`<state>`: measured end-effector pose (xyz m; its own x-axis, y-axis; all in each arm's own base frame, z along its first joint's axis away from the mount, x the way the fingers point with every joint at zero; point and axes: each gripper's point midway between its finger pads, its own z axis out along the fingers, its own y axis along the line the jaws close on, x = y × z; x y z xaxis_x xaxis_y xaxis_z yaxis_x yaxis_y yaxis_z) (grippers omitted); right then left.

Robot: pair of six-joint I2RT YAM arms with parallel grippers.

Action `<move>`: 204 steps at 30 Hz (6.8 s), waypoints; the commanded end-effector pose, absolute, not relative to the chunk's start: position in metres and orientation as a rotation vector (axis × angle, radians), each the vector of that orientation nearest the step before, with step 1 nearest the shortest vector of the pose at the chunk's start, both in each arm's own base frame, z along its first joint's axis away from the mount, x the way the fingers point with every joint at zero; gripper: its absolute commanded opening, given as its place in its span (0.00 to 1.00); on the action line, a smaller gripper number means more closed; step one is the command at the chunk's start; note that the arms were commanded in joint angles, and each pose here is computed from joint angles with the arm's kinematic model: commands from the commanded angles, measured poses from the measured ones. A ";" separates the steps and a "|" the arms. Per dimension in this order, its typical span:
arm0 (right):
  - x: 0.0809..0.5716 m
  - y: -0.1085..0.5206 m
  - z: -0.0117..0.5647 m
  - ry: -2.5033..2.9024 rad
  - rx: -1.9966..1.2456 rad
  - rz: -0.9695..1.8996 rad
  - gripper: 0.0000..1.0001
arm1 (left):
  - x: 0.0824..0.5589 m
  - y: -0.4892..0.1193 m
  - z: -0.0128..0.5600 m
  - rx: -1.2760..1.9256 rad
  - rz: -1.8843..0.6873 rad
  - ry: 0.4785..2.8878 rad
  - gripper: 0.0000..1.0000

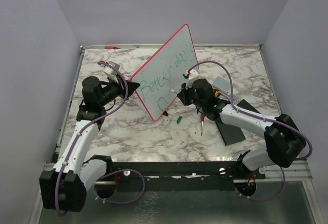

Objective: Write a sentence on the whiteboard

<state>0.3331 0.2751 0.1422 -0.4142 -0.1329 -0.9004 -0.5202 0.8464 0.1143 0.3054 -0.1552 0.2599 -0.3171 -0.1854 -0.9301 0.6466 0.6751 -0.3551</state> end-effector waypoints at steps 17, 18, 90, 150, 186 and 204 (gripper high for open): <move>0.320 0.302 0.166 1.865 -0.600 0.619 0.01 | 0.281 -0.161 0.198 0.406 -0.936 1.919 0.00; 0.317 0.303 0.163 1.871 -0.610 0.626 0.01 | 0.281 -0.161 0.197 0.407 -0.936 1.920 0.00; 0.335 0.296 0.167 1.880 -0.445 0.528 0.01 | 0.280 -0.161 0.198 0.408 -0.936 1.917 0.00; 0.316 0.269 0.151 1.964 -0.442 0.379 0.01 | 0.280 -0.161 0.199 0.406 -0.933 1.913 0.00; 0.365 0.271 0.171 1.868 -0.474 0.369 0.01 | 0.280 -0.161 0.199 0.406 -0.931 1.914 0.00; 0.337 0.264 0.119 2.005 -0.528 0.394 0.01 | 0.280 -0.161 0.199 0.405 -0.934 1.914 0.00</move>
